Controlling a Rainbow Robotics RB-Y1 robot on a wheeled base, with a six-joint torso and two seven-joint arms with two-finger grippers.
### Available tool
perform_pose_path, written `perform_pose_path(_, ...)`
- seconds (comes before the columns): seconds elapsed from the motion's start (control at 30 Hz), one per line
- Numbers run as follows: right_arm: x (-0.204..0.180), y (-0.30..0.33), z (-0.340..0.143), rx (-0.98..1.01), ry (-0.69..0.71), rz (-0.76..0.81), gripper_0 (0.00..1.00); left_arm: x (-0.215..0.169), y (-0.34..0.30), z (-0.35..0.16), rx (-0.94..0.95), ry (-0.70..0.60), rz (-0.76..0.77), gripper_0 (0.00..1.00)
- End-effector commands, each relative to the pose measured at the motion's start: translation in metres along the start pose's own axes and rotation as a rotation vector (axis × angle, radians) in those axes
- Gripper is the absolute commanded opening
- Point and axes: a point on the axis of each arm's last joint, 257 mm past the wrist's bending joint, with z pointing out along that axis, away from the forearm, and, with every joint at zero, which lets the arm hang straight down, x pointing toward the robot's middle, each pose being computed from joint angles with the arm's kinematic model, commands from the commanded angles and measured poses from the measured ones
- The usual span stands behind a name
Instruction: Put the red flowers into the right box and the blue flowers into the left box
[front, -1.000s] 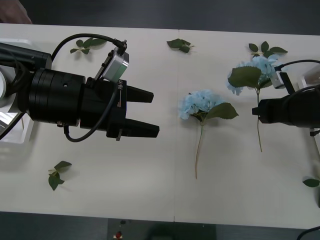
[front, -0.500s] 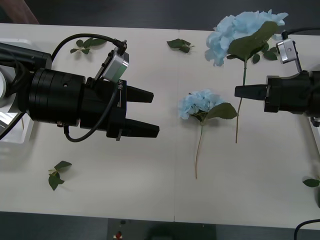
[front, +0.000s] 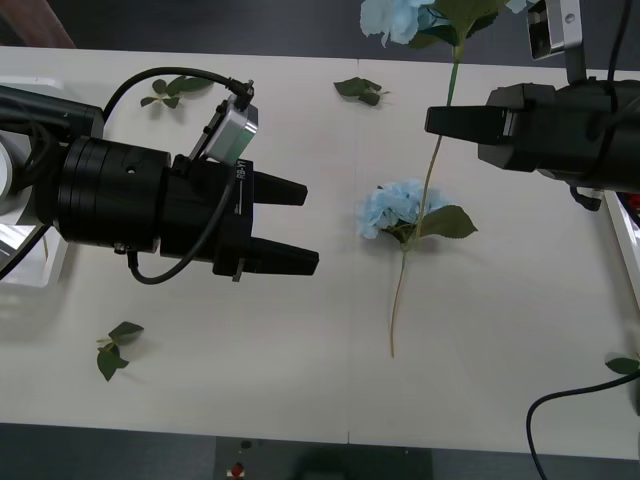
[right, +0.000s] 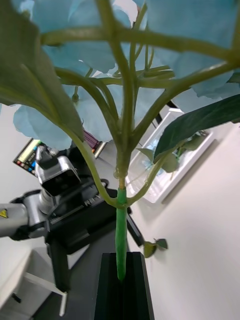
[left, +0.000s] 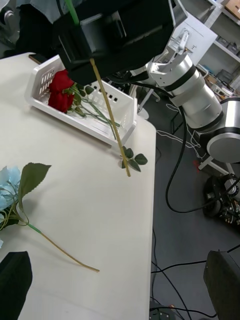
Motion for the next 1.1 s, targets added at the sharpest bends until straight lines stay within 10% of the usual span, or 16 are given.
perform_pose_path(0.03, -0.016, 0.034, 0.022, -0.074, 0.006, 0.037, 0.0, -0.011, -0.011, 0.005, 0.037, -0.077, -0.01, 1.0)
perform_pose_path(1.03, -0.027, 0.053, 0.048, -0.119, 0.024, 0.109, 0.0, -0.075, -0.042, 0.069, 0.144, -0.182, -0.389, 1.0)
perform_pose_path(1.1, -0.027, 0.053, 0.048, -0.119, 0.024, 0.109, 0.0, -0.076, -0.043, 0.071, 0.143, -0.182, -0.383, 0.78)
